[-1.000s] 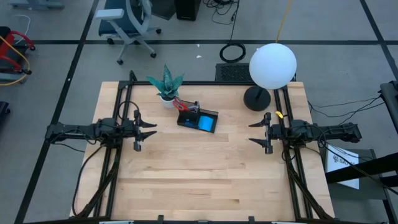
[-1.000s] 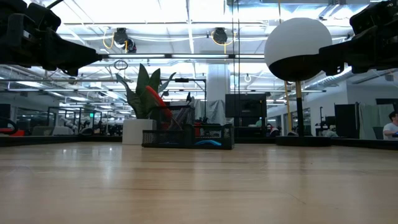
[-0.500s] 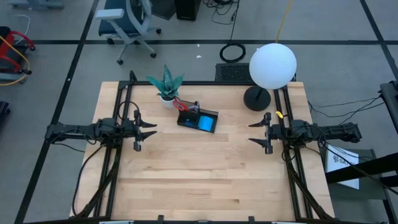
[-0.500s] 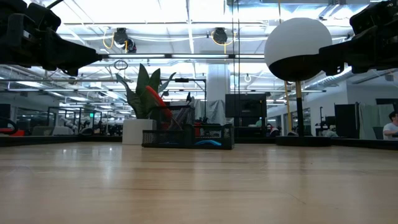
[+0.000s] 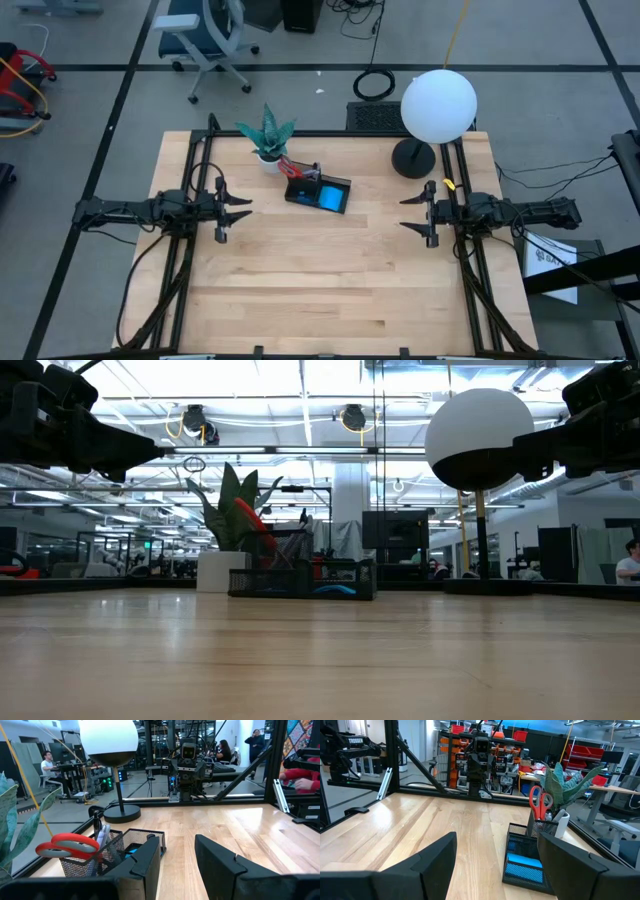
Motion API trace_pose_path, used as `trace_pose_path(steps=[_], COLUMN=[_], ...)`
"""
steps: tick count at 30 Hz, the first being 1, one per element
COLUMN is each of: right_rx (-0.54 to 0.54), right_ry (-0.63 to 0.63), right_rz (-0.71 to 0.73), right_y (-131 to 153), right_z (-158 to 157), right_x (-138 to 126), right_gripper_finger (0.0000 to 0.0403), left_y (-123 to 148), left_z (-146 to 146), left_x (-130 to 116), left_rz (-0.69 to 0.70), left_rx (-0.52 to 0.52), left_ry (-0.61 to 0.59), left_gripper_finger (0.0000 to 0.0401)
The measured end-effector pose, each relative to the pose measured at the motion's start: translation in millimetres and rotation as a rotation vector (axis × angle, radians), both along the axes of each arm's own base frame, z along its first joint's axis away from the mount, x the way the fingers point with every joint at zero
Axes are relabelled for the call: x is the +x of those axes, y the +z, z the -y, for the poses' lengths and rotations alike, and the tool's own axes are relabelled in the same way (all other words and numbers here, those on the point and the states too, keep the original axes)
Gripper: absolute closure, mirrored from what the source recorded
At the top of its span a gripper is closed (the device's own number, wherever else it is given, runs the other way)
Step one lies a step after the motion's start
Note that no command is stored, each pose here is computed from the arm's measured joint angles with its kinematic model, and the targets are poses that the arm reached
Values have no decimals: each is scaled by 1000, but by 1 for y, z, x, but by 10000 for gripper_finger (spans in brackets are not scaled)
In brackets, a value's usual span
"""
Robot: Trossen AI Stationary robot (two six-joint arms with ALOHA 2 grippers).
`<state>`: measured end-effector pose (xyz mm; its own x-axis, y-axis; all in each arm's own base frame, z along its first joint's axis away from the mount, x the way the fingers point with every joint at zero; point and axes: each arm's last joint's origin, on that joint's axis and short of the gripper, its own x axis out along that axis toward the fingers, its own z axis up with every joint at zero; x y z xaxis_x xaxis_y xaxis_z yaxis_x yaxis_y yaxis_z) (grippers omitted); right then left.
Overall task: Pick and place office supplies into organizer
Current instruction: Return to Home Position
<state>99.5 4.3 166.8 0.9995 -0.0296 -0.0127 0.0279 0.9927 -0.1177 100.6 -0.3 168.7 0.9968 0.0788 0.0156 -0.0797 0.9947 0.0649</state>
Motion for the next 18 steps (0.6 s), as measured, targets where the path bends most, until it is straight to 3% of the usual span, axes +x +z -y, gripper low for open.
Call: trace_pose_path(steps=[18], right_rx=[0], right_ry=[0], right_rz=[0], right_y=[0], right_z=[0], right_x=[0], right_gripper_finger=[134], left_y=[0], left_z=[0], left_x=[0], left_rz=[0], left_rx=[0], left_ry=[0], left_gripper_finger=[270])
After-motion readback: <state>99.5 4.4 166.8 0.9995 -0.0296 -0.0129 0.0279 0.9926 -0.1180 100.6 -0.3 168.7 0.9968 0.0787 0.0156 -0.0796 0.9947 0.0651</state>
